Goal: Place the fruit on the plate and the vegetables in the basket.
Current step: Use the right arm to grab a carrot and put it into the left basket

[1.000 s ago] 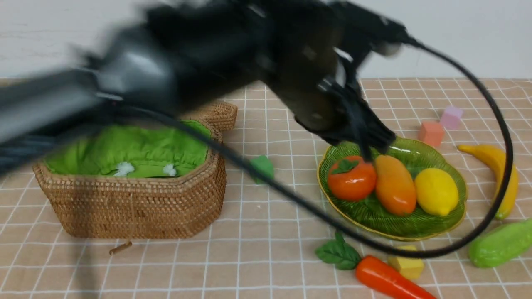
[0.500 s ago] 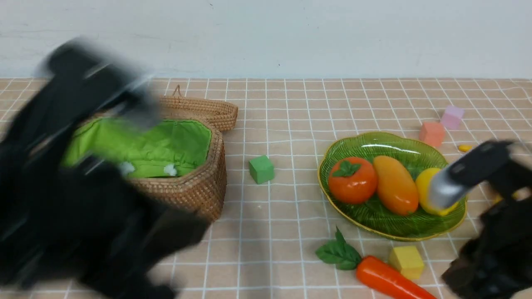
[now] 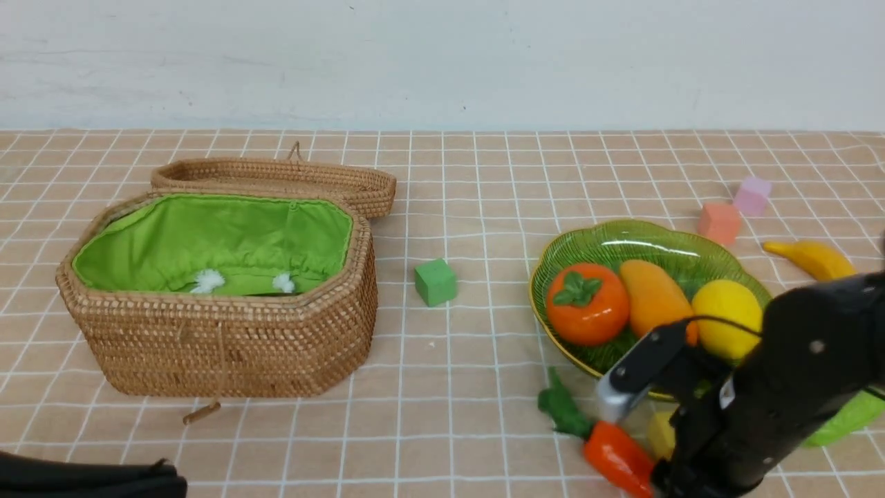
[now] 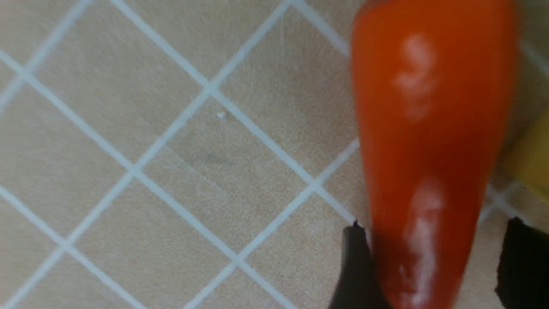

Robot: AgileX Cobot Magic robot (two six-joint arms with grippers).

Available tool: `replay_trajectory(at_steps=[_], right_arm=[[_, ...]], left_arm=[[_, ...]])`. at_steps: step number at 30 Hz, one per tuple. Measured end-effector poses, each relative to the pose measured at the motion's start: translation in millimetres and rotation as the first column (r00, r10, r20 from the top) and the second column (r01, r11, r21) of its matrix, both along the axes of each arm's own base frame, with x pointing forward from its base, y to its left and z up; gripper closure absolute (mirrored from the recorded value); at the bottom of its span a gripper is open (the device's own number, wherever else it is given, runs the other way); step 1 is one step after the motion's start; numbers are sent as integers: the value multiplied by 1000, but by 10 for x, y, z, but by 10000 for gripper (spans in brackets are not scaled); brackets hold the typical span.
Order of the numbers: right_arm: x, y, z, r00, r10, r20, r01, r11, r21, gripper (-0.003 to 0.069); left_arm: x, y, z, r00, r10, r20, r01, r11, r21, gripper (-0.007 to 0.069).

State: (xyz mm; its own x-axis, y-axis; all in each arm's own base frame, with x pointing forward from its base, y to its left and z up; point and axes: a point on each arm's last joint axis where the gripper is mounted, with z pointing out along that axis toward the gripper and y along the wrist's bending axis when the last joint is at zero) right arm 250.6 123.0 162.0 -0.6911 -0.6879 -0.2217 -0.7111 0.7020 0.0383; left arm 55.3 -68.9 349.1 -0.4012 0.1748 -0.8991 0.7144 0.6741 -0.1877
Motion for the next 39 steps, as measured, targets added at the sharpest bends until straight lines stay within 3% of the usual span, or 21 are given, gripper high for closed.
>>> replay_trajectory(at_steps=[2,5,9,14,18,21,24,28,31,36,39], right_arm=[[14,3,-48,1000,8,-9,-8,1000,-9,259],[22,11,-49,1000,13,-9,-13,1000,-10,382],[-93,76,56,997,48,-60,-49,999,-9,376],[-231,439,763,988,128,82,-138,982,131,376],[-31,868,1578,935,159,318,-248,932,265,376],[178,1209,1939,881,191,432,-343,887,308,376],[431,1643,2104,825,229,517,-439,835,331,376],[847,2210,1935,764,277,583,-529,787,318,376],[1066,2419,1709,757,294,584,-540,784,305,314],[1168,2503,1552,757,339,559,-553,787,272,20],[1051,2396,1762,784,343,517,-532,800,277,-6]], left_arm=[[-1,1,-11,1000,0,-5,0,1000,6,638],[0,8,-27,1000,2,-9,-2,1000,24,638],[19,45,-60,998,47,-29,-46,997,60,638],[100,136,-70,981,190,-27,-188,979,77,638],[171,215,-48,949,315,-6,-314,948,58,638],[209,270,-37,920,391,0,-391,919,47,638],[232,299,-18,902,431,14,-431,902,29,638],[243,304,-1,896,442,26,-443,897,12,638],[244,302,3,897,442,26,-442,897,6,638],[244,298,7,898,439,27,-439,898,0,638],[245,286,21,904,427,40,-427,904,-10,638]])
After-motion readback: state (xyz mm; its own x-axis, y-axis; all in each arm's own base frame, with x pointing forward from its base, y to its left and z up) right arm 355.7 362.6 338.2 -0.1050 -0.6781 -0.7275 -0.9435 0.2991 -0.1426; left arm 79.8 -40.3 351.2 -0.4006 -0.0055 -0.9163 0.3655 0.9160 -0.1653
